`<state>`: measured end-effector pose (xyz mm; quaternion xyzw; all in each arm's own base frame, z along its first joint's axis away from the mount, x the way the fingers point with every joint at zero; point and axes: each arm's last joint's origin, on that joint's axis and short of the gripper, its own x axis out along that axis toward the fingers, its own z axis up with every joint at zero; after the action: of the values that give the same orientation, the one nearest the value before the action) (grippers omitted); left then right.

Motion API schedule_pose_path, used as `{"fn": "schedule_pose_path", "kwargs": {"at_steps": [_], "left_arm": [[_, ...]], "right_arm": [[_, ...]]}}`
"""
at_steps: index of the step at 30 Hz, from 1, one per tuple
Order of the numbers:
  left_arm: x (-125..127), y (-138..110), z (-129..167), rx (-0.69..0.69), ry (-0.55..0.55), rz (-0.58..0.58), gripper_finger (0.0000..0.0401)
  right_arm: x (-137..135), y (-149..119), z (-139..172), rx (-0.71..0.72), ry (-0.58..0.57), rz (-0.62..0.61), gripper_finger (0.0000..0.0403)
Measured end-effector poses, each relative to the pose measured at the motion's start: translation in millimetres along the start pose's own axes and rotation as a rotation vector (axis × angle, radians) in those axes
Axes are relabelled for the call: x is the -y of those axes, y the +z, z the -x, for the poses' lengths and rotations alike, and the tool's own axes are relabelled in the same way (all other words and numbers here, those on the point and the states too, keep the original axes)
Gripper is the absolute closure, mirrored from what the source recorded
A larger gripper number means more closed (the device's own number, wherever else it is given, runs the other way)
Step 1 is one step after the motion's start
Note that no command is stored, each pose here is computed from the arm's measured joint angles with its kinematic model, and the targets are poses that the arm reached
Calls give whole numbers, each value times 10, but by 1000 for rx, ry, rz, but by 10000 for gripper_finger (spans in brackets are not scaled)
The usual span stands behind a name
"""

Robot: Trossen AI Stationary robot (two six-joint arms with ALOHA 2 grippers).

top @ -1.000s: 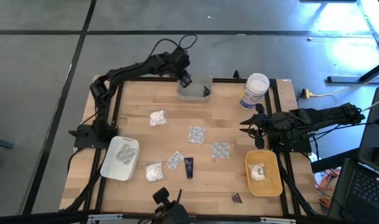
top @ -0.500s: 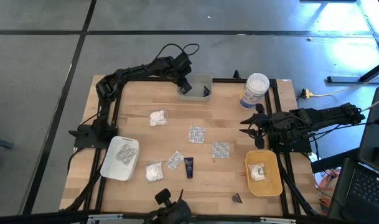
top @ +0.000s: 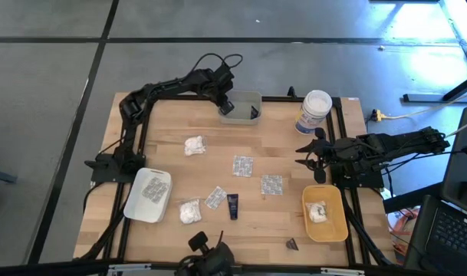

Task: Pick & Place Travel size toiletries
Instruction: Put the shave cream into the gray bin

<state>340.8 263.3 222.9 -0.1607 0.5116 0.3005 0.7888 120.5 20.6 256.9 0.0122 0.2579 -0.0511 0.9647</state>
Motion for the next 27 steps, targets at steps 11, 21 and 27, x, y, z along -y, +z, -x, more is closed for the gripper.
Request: {"fn": "schedule_pose_path", "kwargs": {"at_steps": [11,21,27], "left_arm": [[-10,5,-69,-5,-26,30,392],[-8,15,-85,9,-30,13,363],[-7,30,-99,26,-30,13,341]], "right_arm": [[0,0,0,0,0,0,238],[0,0,0,0,0,0,257],[0,0,1,0,0,0,266]]}}
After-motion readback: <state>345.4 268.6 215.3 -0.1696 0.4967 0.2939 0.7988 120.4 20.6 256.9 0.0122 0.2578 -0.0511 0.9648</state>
